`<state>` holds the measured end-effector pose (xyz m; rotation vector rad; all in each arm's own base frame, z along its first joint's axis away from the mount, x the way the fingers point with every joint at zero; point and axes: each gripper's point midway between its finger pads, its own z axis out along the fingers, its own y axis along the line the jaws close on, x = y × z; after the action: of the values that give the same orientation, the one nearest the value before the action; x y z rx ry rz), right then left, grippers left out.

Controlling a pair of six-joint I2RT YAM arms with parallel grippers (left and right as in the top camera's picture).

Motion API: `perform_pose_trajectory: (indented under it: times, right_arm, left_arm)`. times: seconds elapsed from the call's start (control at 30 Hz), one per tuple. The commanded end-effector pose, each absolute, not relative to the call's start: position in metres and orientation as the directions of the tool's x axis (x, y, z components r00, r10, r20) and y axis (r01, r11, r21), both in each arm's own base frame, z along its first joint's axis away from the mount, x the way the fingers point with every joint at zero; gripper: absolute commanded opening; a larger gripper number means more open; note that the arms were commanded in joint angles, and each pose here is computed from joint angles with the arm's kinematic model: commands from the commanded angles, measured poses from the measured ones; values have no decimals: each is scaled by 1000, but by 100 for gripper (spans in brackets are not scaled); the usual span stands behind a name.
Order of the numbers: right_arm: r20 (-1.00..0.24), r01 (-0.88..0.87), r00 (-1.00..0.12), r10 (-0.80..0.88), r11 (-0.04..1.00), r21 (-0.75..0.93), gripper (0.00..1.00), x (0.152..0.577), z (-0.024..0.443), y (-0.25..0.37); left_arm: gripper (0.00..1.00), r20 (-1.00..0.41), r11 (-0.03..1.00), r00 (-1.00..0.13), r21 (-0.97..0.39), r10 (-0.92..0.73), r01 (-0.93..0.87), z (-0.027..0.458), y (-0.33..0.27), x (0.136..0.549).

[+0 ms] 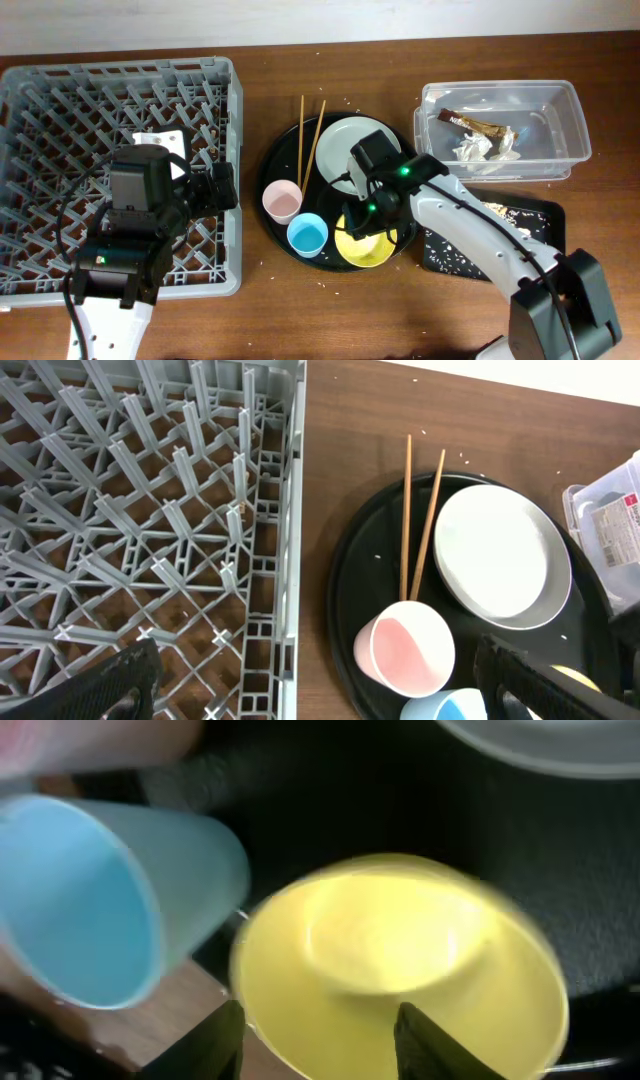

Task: Sort waste into correct bins and load items into the dishwasher rack
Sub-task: 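Set the yellow bowl back on the round tray, grasp the blue cup, then hand the blue cup to the left gripper and place it in the rack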

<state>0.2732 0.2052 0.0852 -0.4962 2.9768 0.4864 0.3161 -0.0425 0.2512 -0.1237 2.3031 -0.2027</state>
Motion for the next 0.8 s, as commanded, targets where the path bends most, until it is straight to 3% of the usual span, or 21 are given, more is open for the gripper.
perform_pose_trajectory:
  times: [0.0, 0.1, 0.17, 0.3, 0.37, 0.4, 0.43, 0.47, 0.63, 0.7, 0.77]
  right_arm:
    - [-264, -431, -902, -343, 761, 486, 50, 275, 153, 246]
    - [-254, -449, -893, -371, 748, 488, 52, 267, 150, 256]
    - [-199, -408, -913, -356, 811, 419, 54, 265, 128, 257]
    - [-101, -380, -923, -371, 841, 384, 53, 259, 81, 277]
    - [-35, -329, -939, -341, 870, 366, 37, 261, 59, 272]
    - [-29, -322, -941, -336, 872, 369, 20, 261, 59, 271]
    - [-37, -325, -941, -336, 870, 371, 10, 262, 62, 271]
    - [-53, -331, -940, -336, 866, 375, 4, 262, 68, 272]
    - [-138, -427, -903, -406, 825, 371, 4, 256, 160, 245]
    - [-245, -481, -876, -416, 792, 376, 4, 263, 210, 231]
    - [-437, -621, -781, -446, 632, 464, 4, 266, 268, 239]
  left_arm:
    - [99, -738, 980, -657, -196, -157, -13, 261, -44, 318]
    - [99, -699, 969, -700, -243, -150, 35, 254, -57, 309]
    - [99, -677, 949, -719, -304, -155, 81, 254, -70, 304]
    - [99, -662, 924, -734, -357, -149, 134, 256, -83, 299]
    - [99, -655, 915, -731, -388, -190, 110, 260, -84, 297]
    - [99, -656, 913, -728, -394, -200, 105, 262, -83, 296]
    - [99, -658, 913, -726, -394, -200, 106, 263, -83, 296]
    - [99, -656, 912, -726, -398, -205, 103, 263, -83, 296]
    - [99, -581, 839, -754, -539, -307, 74, 269, -98, 292]
    - [99, -579, 742, -759, -640, -297, 198, 291, -116, 290]
    - [99, -601, 640, -748, -698, -280, 321, 315, -128, 287]
